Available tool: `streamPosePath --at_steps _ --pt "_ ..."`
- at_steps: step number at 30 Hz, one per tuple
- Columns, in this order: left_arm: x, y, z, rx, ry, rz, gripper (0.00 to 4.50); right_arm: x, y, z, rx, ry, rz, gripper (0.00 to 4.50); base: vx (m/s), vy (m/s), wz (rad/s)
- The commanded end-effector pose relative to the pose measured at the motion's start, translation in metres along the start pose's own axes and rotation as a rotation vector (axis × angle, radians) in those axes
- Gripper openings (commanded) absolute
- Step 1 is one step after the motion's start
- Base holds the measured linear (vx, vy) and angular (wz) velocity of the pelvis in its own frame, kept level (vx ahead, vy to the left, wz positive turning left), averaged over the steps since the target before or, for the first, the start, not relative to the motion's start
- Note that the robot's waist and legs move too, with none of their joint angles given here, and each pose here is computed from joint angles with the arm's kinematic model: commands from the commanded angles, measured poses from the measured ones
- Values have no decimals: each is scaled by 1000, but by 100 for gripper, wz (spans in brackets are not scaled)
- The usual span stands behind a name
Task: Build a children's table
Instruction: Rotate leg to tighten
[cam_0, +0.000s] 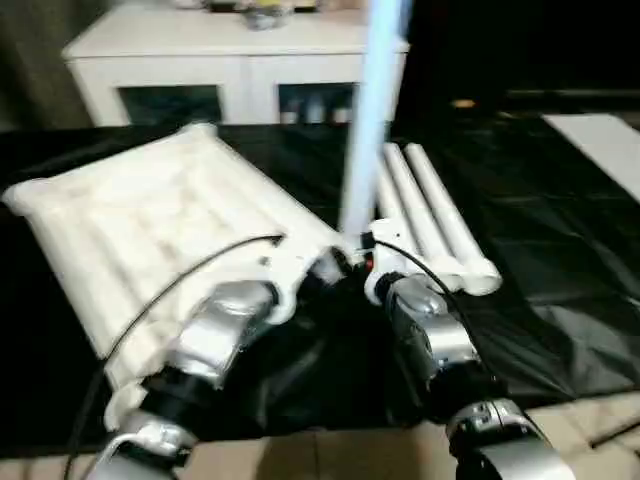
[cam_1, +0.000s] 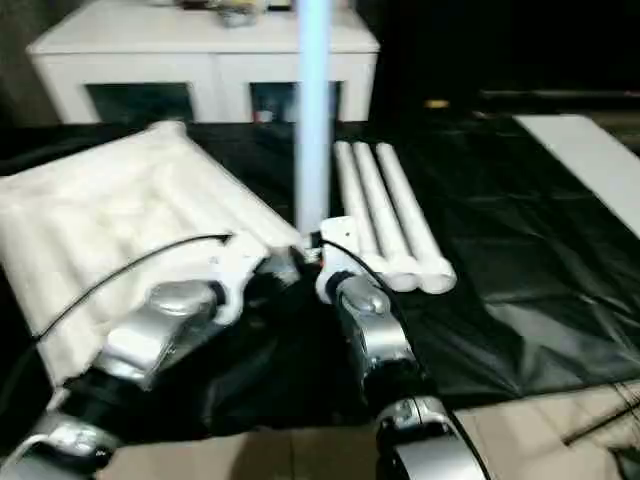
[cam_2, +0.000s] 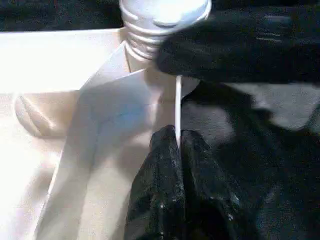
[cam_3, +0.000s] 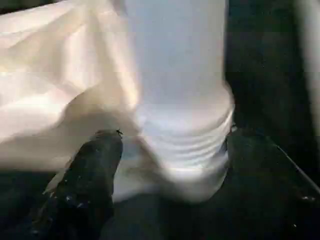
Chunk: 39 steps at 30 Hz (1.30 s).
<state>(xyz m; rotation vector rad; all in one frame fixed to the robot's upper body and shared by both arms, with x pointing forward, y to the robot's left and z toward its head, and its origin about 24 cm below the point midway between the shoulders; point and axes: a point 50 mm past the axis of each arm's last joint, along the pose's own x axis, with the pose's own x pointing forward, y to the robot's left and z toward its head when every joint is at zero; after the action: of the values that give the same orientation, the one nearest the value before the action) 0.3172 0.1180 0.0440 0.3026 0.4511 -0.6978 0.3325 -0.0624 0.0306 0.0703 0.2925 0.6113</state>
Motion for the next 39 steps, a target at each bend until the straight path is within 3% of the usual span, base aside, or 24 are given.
streamPosePath --at_steps 1,3,4,6,11,25,26,32,39 --pt "-3 -9 -14 4 29 -86 0 1 17 7 -62 14 194 383 0 0 0" --pt "-7 -11 -15 15 18 -132 0 -4 12 9 -82 24 239 383 0 0 0" --pt "-14 -14 -19 13 23 -196 0 -16 3 11 -162 40 332 383 0 0 0" --pt "-24 -17 -24 38 31 -279 0 -28 -7 11 -227 70 415 383 0 0 0" --pt "-45 -21 -27 86 42 -452 0 -47 -21 12 -261 115 522 383 0 0 0" --pt "-54 -22 -28 90 62 -508 0 -42 -16 6 -291 161 579 383 0 0 0" --pt "-55 -22 -28 90 62 -509 0 -42 -15 5 -296 164 582 357 0 0 0" --pt "-56 -21 -29 88 64 -501 0 -39 -17 8 -299 157 556 306 0 0 0" --pt "-51 -20 -30 76 66 -463 0 -35 -20 3 -277 156 485 277 0 0 0"
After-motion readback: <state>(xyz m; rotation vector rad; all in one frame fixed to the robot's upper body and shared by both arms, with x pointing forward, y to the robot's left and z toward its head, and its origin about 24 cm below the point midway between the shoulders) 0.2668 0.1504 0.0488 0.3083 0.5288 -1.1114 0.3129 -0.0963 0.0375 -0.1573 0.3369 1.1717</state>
